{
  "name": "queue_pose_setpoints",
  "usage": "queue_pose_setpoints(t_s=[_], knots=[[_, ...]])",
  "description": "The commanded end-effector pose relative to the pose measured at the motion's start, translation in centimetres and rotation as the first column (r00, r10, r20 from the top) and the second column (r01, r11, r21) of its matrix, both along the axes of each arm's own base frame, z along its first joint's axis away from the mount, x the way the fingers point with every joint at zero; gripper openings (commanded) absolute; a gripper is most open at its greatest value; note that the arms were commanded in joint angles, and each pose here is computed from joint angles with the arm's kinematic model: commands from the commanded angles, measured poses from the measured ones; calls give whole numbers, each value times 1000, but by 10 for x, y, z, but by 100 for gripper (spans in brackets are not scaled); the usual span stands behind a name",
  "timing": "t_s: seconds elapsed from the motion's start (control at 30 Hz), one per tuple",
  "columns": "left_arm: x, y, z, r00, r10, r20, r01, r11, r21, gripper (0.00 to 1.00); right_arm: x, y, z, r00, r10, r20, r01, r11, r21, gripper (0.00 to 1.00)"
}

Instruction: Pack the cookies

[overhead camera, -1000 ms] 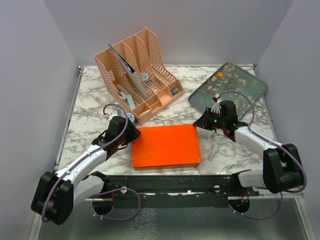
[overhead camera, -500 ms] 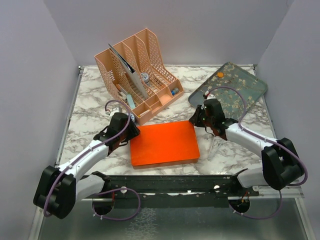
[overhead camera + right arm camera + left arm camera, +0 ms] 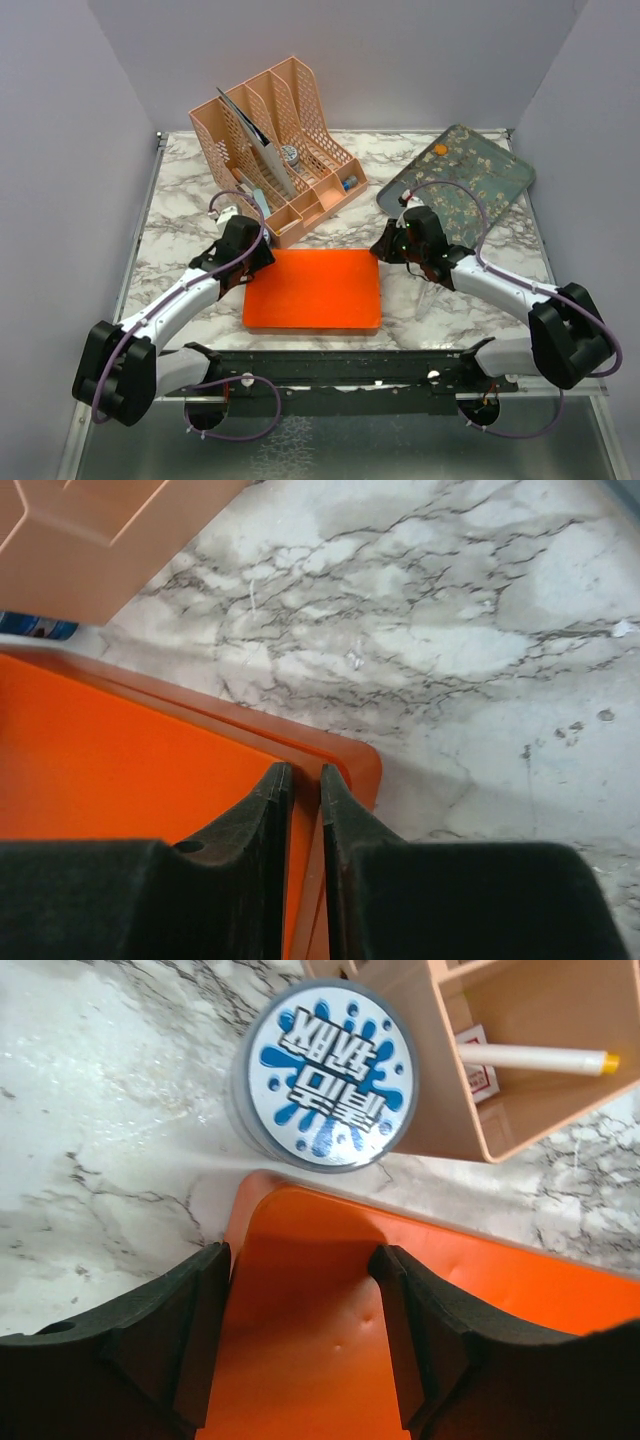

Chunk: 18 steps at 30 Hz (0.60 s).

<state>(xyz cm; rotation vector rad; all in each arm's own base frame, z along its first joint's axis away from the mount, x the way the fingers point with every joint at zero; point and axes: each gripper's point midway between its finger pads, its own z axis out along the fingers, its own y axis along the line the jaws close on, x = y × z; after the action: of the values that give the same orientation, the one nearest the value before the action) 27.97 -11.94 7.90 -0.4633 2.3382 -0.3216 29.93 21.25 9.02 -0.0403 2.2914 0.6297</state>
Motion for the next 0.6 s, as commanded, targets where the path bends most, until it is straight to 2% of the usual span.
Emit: queue_pose_setpoints(t_s=[0.0,0.1,0.4,0.5,0.57], knots=[[19,-6,27,997,-5,76,4,1000,10,66,-76,35,-23,946,234,-225,-217,971,100,18],[22,3,37,995,12,102,-18,999,51,68,-69,26,-17,962,196,-192,-191,981,44,20],[22,15,58,989,3,148,-21,993,118,73,-34,0,35,991,131,-34,-134,979,-154,42],[20,14,68,984,-29,174,8,993,119,73,-30,-6,50,991,132,-8,-131,969,-207,42],[18,12,74,981,-55,187,33,992,118,73,-32,-7,56,989,150,-10,-149,961,-231,38]])
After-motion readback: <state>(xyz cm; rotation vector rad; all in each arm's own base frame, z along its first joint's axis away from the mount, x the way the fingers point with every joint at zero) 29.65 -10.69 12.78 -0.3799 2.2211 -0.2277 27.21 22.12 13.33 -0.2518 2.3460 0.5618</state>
